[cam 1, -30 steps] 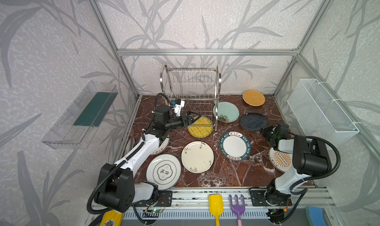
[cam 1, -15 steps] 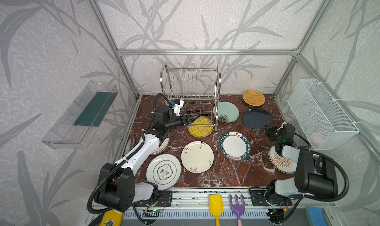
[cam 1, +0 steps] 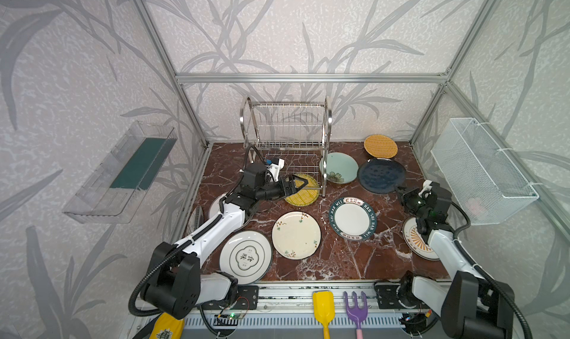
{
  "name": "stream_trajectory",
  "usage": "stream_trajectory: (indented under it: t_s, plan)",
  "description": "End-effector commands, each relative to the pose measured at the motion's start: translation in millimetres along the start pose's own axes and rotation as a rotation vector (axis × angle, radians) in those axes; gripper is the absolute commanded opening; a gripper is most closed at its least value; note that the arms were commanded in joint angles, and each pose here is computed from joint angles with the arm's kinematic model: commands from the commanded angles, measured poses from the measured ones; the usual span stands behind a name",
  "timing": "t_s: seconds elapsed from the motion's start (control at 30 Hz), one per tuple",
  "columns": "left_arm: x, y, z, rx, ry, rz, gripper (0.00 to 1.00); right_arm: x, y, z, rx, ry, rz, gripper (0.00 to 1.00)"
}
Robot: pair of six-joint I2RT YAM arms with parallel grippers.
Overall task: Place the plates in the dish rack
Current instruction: 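Raise the navy plate upright with right gripper while left gripper reaches to take it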
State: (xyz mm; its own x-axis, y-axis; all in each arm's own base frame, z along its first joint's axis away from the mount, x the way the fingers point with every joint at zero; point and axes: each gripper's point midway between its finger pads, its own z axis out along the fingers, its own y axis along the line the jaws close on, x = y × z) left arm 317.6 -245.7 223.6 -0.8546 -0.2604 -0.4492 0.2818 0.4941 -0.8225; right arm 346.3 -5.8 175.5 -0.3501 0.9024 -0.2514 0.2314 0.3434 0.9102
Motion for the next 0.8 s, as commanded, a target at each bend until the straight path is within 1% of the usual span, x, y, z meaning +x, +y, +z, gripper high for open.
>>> stream_trajectory:
  t_s: [0.0, 0.2, 0.4, 0.57, 0.77]
  plan:
    - [-2, -17, -4, -0.035, -0.049, 0.057, 0.89, 17, 52, -15, -0.155, 0.066, -0.072, 0.00]
    - [19, -37, 12, -0.006, -0.050, 0.060, 0.87, 49, 67, -23, -0.189, 0.161, -0.082, 0.00]
    - [37, -54, 38, 0.006, -0.017, 0.067, 0.79, 74, 83, -31, -0.233, 0.230, -0.085, 0.00]
    - [39, -60, 55, 0.003, -0.030, 0.024, 0.70, 87, 89, -38, -0.257, 0.262, -0.080, 0.00]
    - [38, -64, 70, -0.025, -0.072, 0.006, 0.62, 99, 92, -42, -0.271, 0.289, -0.079, 0.00]
